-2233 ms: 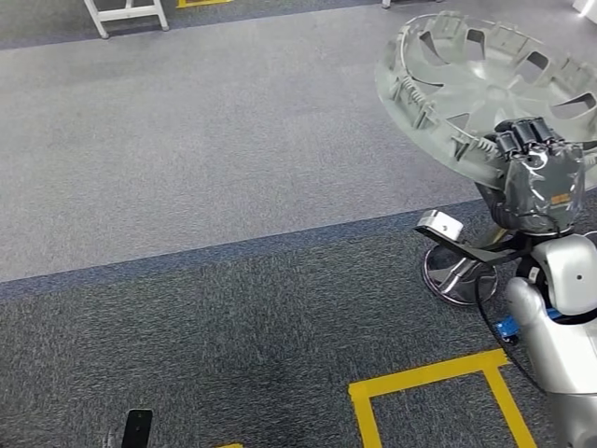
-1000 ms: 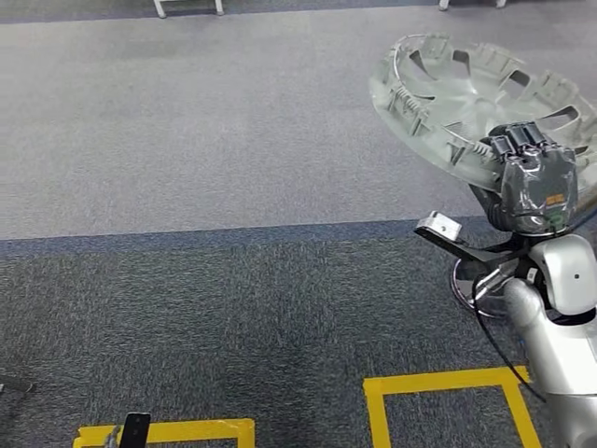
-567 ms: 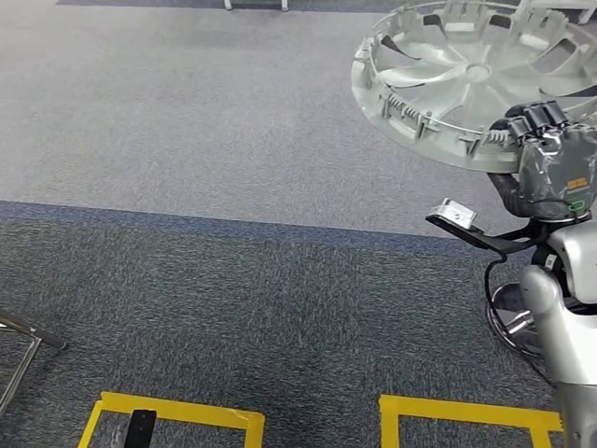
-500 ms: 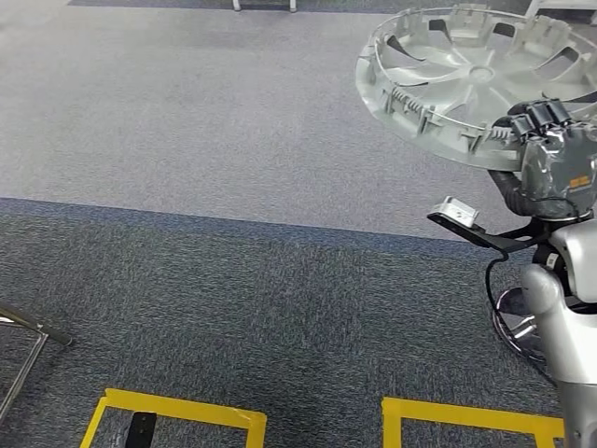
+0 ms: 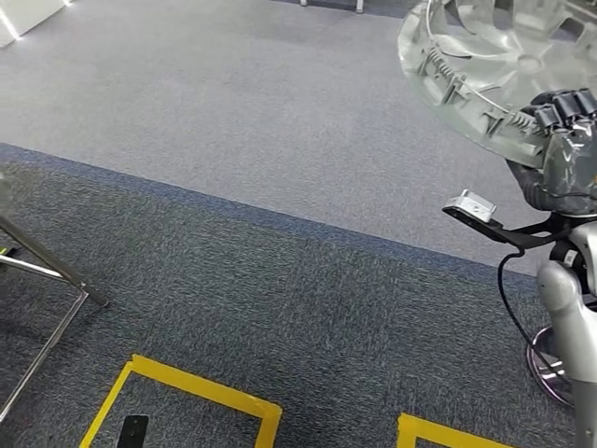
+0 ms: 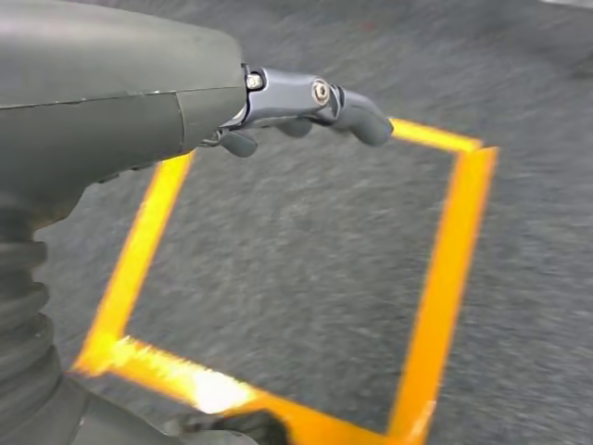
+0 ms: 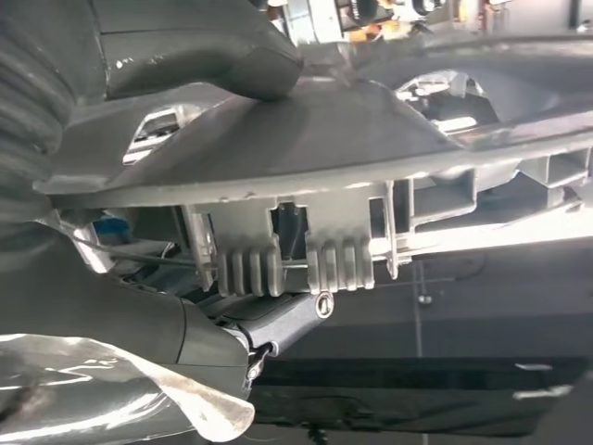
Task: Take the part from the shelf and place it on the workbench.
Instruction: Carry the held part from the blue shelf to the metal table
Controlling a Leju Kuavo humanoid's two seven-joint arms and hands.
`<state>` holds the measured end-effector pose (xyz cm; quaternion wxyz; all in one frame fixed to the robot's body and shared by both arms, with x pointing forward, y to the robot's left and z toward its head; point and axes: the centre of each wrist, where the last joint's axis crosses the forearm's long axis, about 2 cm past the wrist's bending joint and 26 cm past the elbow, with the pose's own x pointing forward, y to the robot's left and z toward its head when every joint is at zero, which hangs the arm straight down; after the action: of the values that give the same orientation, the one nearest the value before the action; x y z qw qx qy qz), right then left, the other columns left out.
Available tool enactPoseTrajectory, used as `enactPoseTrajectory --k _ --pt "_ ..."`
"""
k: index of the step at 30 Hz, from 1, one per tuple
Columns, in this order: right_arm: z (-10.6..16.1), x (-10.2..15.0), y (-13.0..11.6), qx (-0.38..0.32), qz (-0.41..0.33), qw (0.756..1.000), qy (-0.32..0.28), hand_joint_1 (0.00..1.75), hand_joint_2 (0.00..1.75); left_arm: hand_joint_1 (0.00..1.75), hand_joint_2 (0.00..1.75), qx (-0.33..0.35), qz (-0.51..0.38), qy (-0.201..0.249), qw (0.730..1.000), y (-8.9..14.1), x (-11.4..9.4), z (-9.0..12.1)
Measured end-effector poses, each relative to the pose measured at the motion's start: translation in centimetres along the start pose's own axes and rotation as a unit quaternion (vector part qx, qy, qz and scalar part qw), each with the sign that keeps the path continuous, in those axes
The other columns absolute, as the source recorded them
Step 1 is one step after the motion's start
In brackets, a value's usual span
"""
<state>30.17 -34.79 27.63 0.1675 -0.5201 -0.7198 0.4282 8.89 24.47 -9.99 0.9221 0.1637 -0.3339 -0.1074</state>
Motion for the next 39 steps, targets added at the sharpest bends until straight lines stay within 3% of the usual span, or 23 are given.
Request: enactPoseTrajectory --k 9,14,29,39 --pt "-0.9 -0.9 -0.3 0.001 0.018 1.0 -0.009 1.75 1.75 0.0 1.75 -0.09 0.016 0.134 0.987 2.1 -2.8 0.2" --pt "-2.4 -1.2 -0.2 0.003 0.024 1.0 -0.014 1.75 1.75 0.0 1.75 -0.108 0.013 0.175 0.978 3.3 -4.1 0.3" --pt "-6.2 0.7 1.2 0.022 0.009 0.999 -0.04 1.75 1.75 0.0 1.75 -0.141 0.002 0.167 0.976 3.5 -4.1 0.2" --pt "-7.0 1.6 2.1 0.043 0.001 0.998 -0.047 1.75 1.75 0.0 1.75 -0.146 -0.019 0.167 0.975 3.1 -3.8 0.2"
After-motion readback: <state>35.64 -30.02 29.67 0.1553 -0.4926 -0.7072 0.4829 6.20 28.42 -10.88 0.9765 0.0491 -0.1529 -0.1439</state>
